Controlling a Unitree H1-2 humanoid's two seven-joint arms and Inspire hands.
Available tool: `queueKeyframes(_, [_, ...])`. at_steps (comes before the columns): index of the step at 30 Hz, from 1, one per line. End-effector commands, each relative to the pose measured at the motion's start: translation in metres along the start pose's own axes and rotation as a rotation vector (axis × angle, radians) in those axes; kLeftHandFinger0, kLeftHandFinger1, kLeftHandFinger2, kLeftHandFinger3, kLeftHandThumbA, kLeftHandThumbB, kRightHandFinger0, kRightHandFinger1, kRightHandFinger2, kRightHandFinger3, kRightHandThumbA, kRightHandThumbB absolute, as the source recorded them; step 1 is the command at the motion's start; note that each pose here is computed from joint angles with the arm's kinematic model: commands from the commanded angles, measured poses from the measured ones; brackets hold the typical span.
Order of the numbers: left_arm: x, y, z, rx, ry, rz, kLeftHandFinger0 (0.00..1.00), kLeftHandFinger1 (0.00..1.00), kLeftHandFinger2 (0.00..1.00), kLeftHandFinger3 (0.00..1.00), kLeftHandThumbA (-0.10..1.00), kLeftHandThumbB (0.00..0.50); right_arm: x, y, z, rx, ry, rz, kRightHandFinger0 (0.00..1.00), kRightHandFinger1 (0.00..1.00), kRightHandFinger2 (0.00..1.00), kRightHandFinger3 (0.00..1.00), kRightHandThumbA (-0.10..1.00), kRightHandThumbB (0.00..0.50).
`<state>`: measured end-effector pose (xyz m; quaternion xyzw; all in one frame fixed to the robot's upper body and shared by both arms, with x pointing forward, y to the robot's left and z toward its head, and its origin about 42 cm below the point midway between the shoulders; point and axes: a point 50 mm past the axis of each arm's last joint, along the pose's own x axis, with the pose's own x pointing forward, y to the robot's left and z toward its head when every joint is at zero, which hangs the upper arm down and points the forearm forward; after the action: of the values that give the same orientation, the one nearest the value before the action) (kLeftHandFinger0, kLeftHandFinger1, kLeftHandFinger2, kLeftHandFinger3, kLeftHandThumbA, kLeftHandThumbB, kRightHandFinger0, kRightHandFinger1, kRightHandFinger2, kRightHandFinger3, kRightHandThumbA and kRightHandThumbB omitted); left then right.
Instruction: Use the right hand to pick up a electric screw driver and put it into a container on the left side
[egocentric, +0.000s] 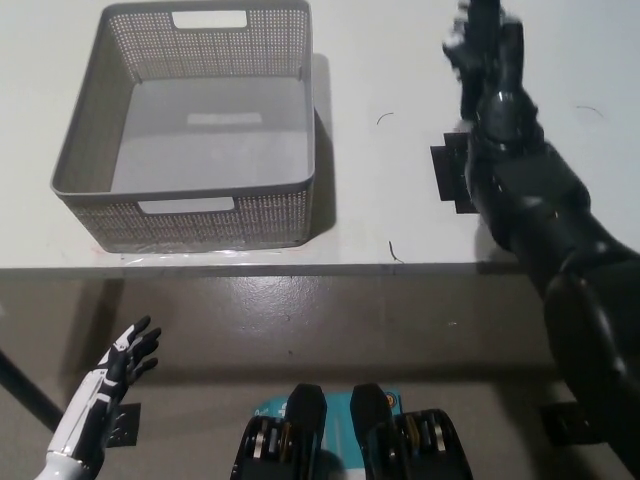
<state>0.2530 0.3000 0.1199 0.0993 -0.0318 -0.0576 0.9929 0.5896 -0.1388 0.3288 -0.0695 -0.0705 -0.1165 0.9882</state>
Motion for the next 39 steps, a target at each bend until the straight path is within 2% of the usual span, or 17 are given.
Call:
queueKeyframes(1, [-0.004,0.006,0.003,0.038,-0.028,-0.006,1.00,1.00,1.00,1.00,1.00,0.338,0.003,0.030,0.106,0.054,-0.326,0.032,0.08,0.21,0.61,0.66,-0.10,0.147])
queueKeyframes(2, [-0.005,0.006,0.003,0.039,-0.026,-0.007,1.00,1.00,1.00,1.00,1.00,0.332,0.001,0.035,0.113,0.073,-0.338,0.051,0.01,0.22,0.63,0.67,-0.10,0.149])
queueKeyframes(3, [-0.005,0.006,0.002,0.038,-0.028,-0.008,1.00,1.00,1.00,1.00,1.00,0.325,-0.001,0.041,0.120,0.069,-0.352,0.055,0.00,0.23,0.65,0.67,-0.10,0.164])
queueKeyframes(4, [-0.005,0.006,0.001,0.039,-0.030,-0.012,1.00,1.00,1.00,1.00,1.00,0.314,-0.005,0.049,0.129,0.068,-0.355,0.067,0.00,0.24,0.65,0.63,-0.10,0.172])
queueKeyframes(7, [-0.005,0.006,-0.001,0.044,-0.022,-0.017,1.00,1.00,1.00,1.00,1.00,0.329,-0.017,0.072,0.145,0.094,-0.385,0.116,0.00,0.22,0.68,0.67,-0.10,0.135])
queueKeyframes(10, [-0.007,0.003,-0.003,0.050,-0.016,-0.022,1.00,1.00,1.00,1.00,1.00,0.348,-0.029,0.093,0.152,0.118,-0.389,0.152,0.00,0.19,0.68,0.66,-0.10,0.149])
queueKeyframes(13, [-0.008,0.001,-0.003,0.058,-0.010,-0.019,1.00,1.00,1.00,1.00,1.00,0.363,-0.045,0.119,0.161,0.125,-0.379,0.208,0.00,0.22,0.70,0.73,-0.10,0.140])
queueKeyframes(17, [-0.009,-0.002,-0.001,0.065,-0.009,-0.029,1.00,1.00,1.00,1.00,1.00,0.365,-0.064,0.146,0.166,0.154,-0.376,0.269,0.00,0.21,0.69,0.76,-0.10,0.143])
queueKeyframes(22, [-0.007,-0.002,0.001,0.083,-0.012,-0.049,1.00,1.00,1.00,1.00,1.00,0.373,-0.092,0.181,0.169,0.149,-0.358,0.333,0.00,0.20,0.64,0.70,-0.10,0.148])
queueKeyframes(25, [-0.004,-0.003,0.004,0.089,-0.017,-0.057,1.00,1.00,1.00,1.00,1.00,0.385,-0.107,0.198,0.165,0.123,-0.354,0.374,0.00,0.18,0.62,0.67,-0.10,0.149])
queueKeyframes(28, [-0.001,-0.004,0.008,0.105,-0.025,-0.067,1.00,1.00,1.00,1.00,1.00,0.364,-0.111,0.203,0.154,0.102,-0.330,0.399,0.00,0.15,0.59,0.65,-0.10,0.131])
queueKeyframes(31, [0.001,-0.002,0.013,0.138,-0.037,-0.075,1.00,1.00,1.00,1.00,1.00,0.352,-0.116,0.207,0.133,0.077,-0.299,0.410,0.00,0.15,0.58,0.62,-0.10,0.147])
queueKeyframes(34, [0.004,-0.002,0.015,0.147,-0.046,-0.084,1.00,1.00,1.00,1.00,1.00,0.360,-0.117,0.207,0.117,0.062,-0.268,0.418,0.00,0.10,0.57,0.59,-0.10,0.163])
queueKeyframes(36, [0.006,-0.002,0.016,0.142,-0.048,-0.089,1.00,1.00,1.00,1.00,1.00,0.360,-0.118,0.207,0.103,0.023,-0.238,0.413,0.00,0.11,0.59,0.62,-0.10,0.171])
queueKeyframes(39, [0.008,-0.005,0.018,0.143,-0.046,-0.097,1.00,1.00,1.00,1.00,1.00,0.365,-0.119,0.205,0.086,-0.024,-0.228,0.403,0.00,0.12,0.63,0.64,-0.10,0.151])
